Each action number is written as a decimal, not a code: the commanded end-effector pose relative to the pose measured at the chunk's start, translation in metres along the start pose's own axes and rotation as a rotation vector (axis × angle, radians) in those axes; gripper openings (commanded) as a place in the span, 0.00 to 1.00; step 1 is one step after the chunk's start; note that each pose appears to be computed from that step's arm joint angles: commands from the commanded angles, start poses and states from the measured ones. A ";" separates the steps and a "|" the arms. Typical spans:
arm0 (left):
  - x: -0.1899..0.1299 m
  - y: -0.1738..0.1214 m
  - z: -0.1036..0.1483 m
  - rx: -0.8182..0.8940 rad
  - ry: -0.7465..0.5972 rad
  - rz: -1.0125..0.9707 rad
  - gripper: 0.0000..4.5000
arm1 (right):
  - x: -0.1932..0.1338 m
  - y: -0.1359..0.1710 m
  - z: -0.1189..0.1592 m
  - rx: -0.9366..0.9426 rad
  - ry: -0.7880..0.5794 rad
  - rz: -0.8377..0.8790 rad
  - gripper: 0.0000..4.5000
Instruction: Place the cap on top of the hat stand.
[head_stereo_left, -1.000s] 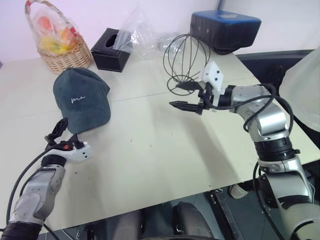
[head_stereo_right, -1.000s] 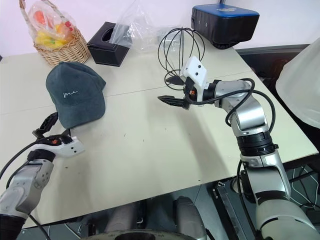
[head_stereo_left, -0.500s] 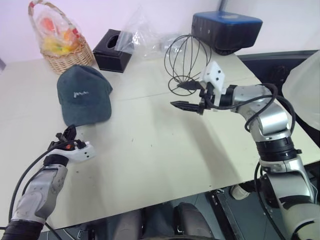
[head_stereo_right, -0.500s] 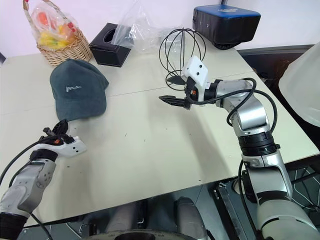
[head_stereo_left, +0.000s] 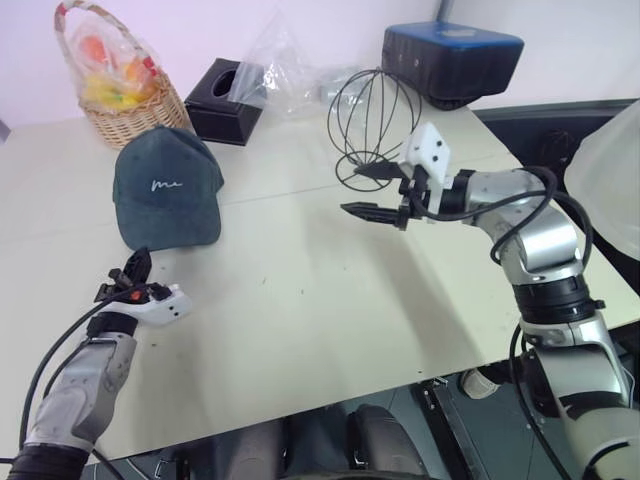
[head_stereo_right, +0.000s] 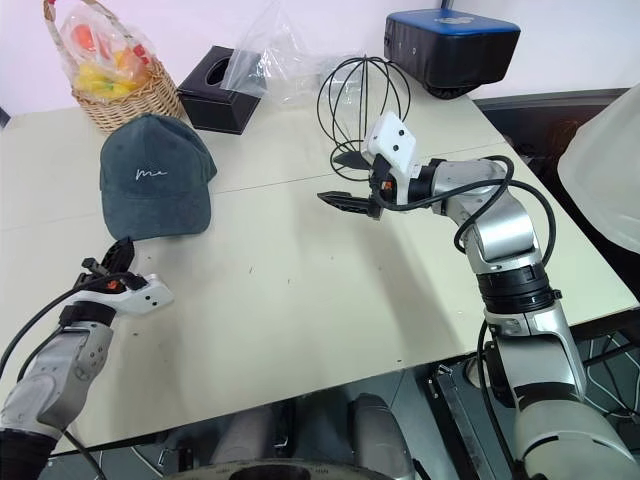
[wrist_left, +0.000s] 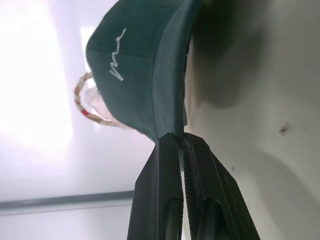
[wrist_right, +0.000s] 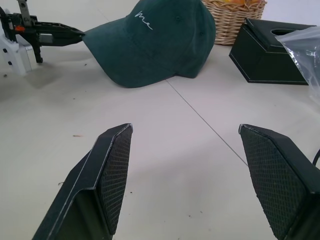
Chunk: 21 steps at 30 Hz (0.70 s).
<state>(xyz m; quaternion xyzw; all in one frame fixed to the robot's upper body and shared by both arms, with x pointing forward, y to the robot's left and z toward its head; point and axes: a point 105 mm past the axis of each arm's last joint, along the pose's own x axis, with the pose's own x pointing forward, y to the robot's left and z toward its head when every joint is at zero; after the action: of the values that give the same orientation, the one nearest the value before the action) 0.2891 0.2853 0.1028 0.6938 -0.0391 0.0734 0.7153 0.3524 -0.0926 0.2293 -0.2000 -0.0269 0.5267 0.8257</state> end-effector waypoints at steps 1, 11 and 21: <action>-0.003 0.009 -0.004 -0.058 0.016 0.064 0.00 | -0.004 -0.002 0.016 -0.045 -0.046 -0.015 0.77; -0.006 0.021 -0.002 -0.158 -0.002 0.168 0.00 | -0.004 -0.003 0.018 -0.052 -0.049 -0.018 0.77; -0.003 0.043 0.018 -0.163 -0.094 0.271 0.00 | -0.005 -0.004 0.019 -0.059 -0.051 -0.020 0.77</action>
<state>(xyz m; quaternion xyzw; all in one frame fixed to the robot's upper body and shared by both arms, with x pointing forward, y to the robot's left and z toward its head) 0.2803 0.2719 0.1201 0.6257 -0.1270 0.1083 0.7620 0.3530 -0.0928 0.2298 -0.2010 -0.0285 0.5240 0.8272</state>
